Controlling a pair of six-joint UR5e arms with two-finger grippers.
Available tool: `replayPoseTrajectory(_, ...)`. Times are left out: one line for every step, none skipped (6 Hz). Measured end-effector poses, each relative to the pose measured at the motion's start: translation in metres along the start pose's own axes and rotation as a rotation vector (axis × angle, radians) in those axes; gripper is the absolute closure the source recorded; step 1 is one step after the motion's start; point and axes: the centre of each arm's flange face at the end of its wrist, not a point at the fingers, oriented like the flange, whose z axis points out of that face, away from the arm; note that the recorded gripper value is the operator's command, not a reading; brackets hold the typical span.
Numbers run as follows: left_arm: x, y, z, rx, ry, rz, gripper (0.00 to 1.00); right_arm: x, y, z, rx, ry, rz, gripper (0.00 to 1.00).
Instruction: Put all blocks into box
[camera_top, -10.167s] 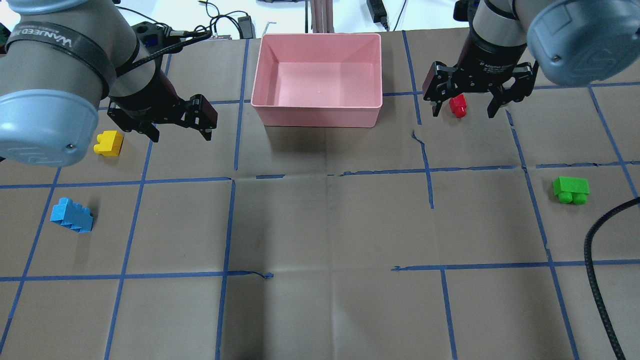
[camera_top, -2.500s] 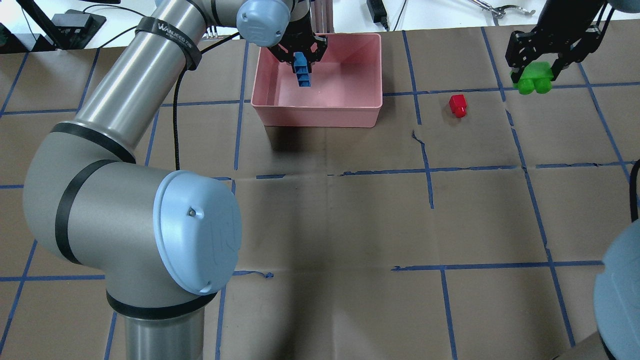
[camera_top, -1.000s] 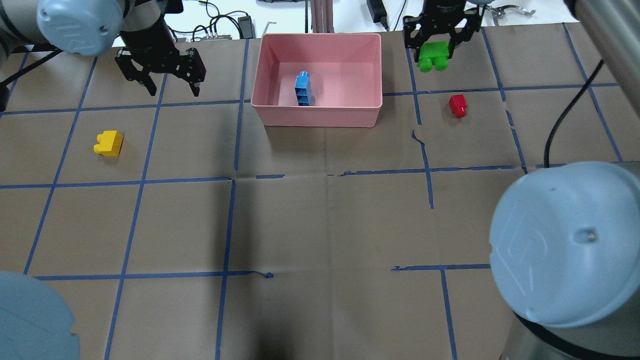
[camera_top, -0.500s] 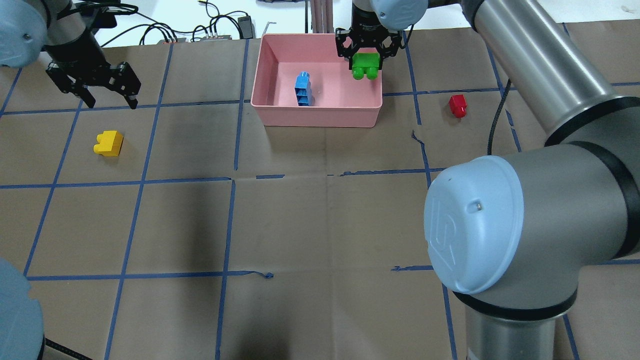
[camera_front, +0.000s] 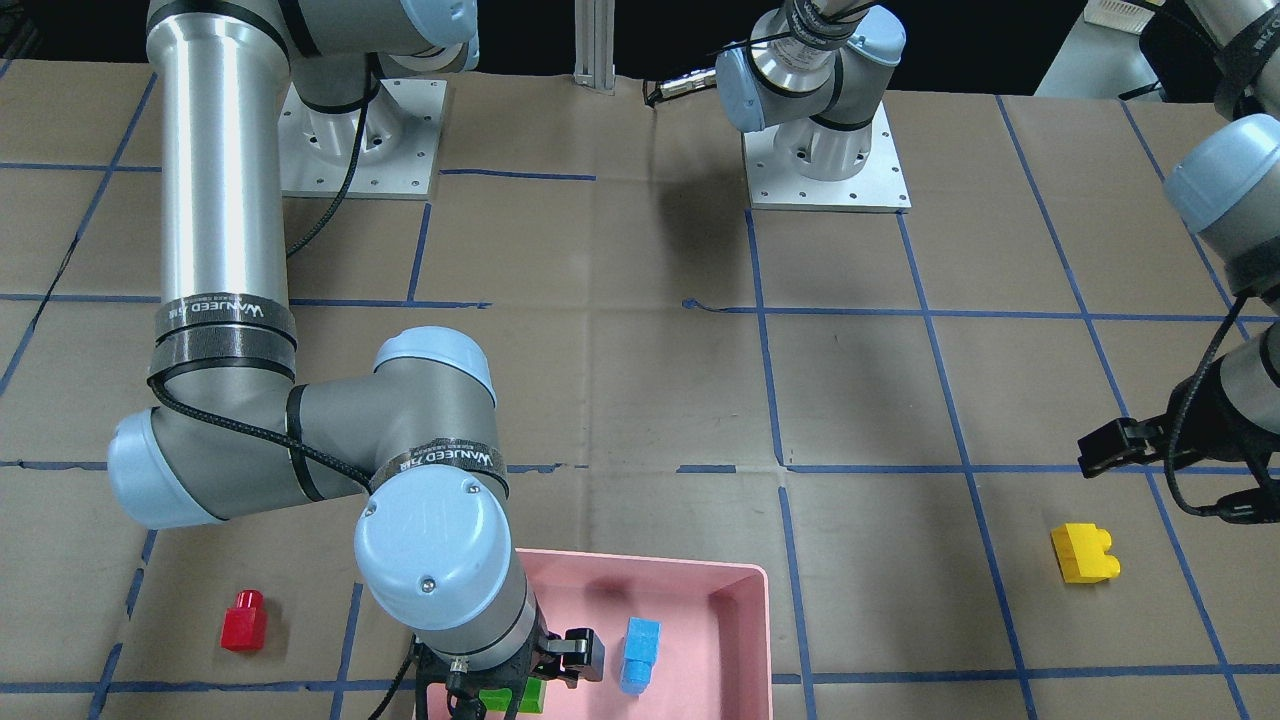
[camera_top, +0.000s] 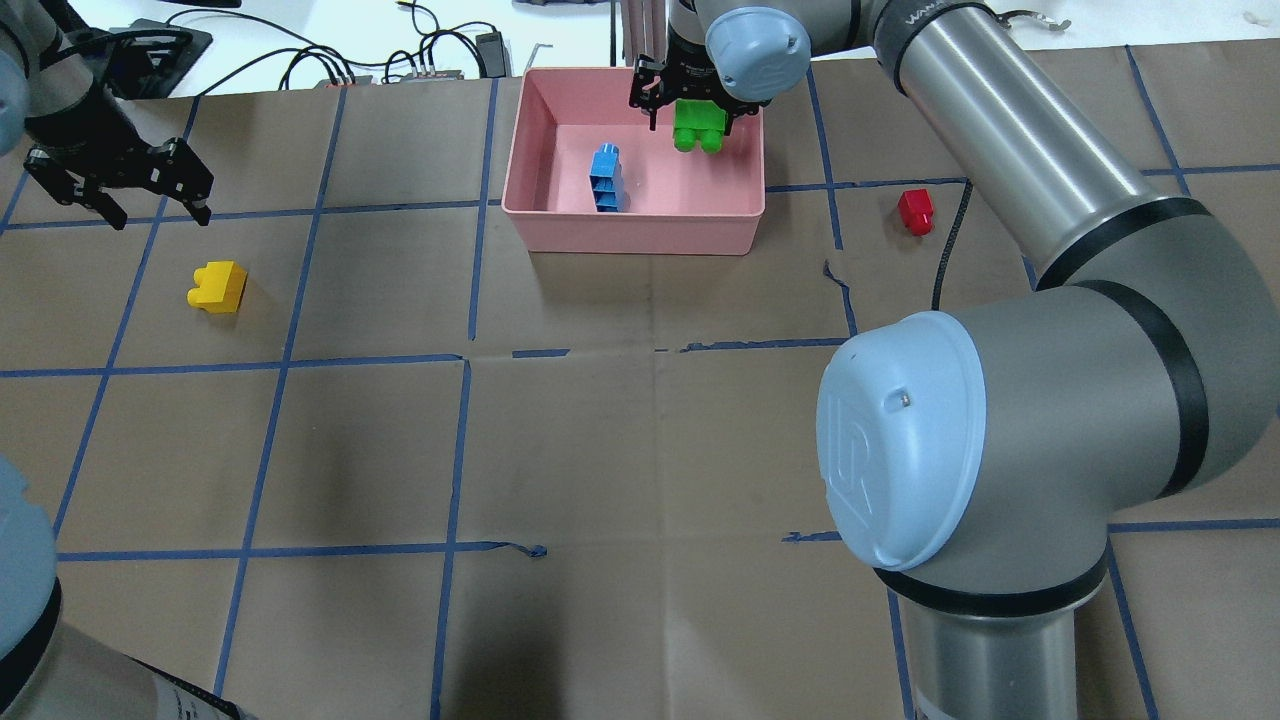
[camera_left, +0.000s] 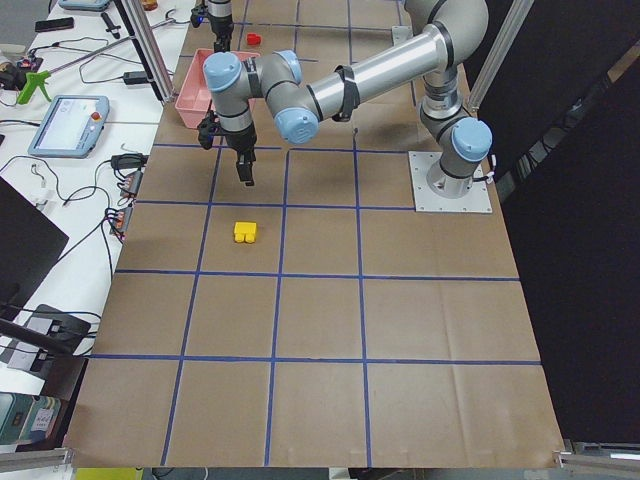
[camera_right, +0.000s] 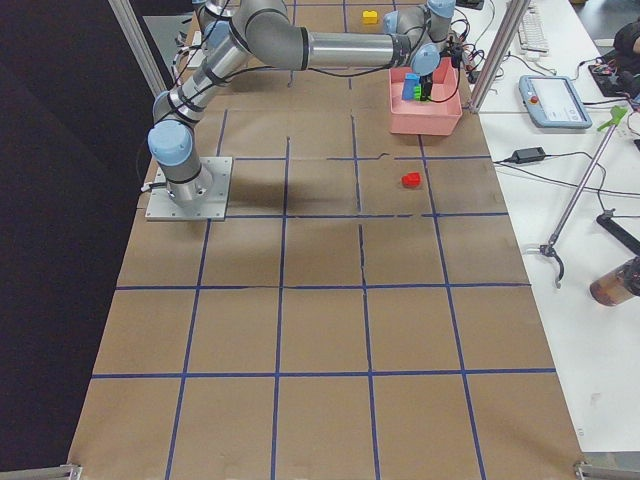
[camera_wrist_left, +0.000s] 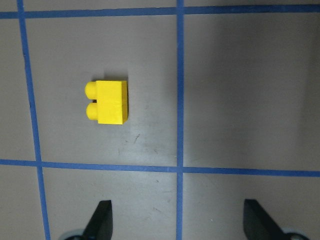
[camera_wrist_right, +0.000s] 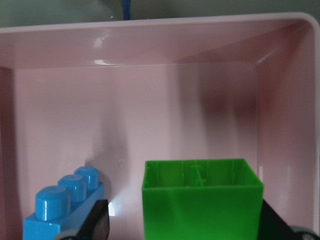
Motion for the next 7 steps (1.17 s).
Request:
replayPoseTrajectory(-0.011,-0.01,0.018,0.002,0.0,-0.016,0.04,0.001,0.002,0.004,0.004,-0.002,0.002,0.0)
replayPoseTrajectory(-0.019,-0.021,0.039,0.018,0.0,-0.026,0.05,0.001,0.007,0.014,-0.018,-0.013,0.003,0.0)
replayPoseTrajectory(-0.028,-0.029,0.06,0.03,0.01,-0.037,0.07,-0.003,0.013,0.022,-0.054,-0.064,0.003,0.0)
replayPoseTrajectory(-0.038,-0.035,0.08,0.039,0.022,-0.043,0.07,-0.008,0.017,0.024,-0.081,-0.117,-0.009,0.0)
replayPoseTrajectory(-0.045,-0.042,0.097,0.056,0.02,-0.014,0.08,-0.004,0.017,0.025,-0.073,-0.083,-0.059,0.0)
replayPoseTrajectory(-0.048,-0.047,0.111,0.07,0.016,0.027,0.08,0.003,0.015,0.023,-0.053,-0.011,-0.116,0.0)
replayPoseTrajectory(-0.048,-0.05,0.125,0.073,0.026,0.044,0.08,0.007,0.014,0.014,-0.053,0.013,-0.135,0.0)
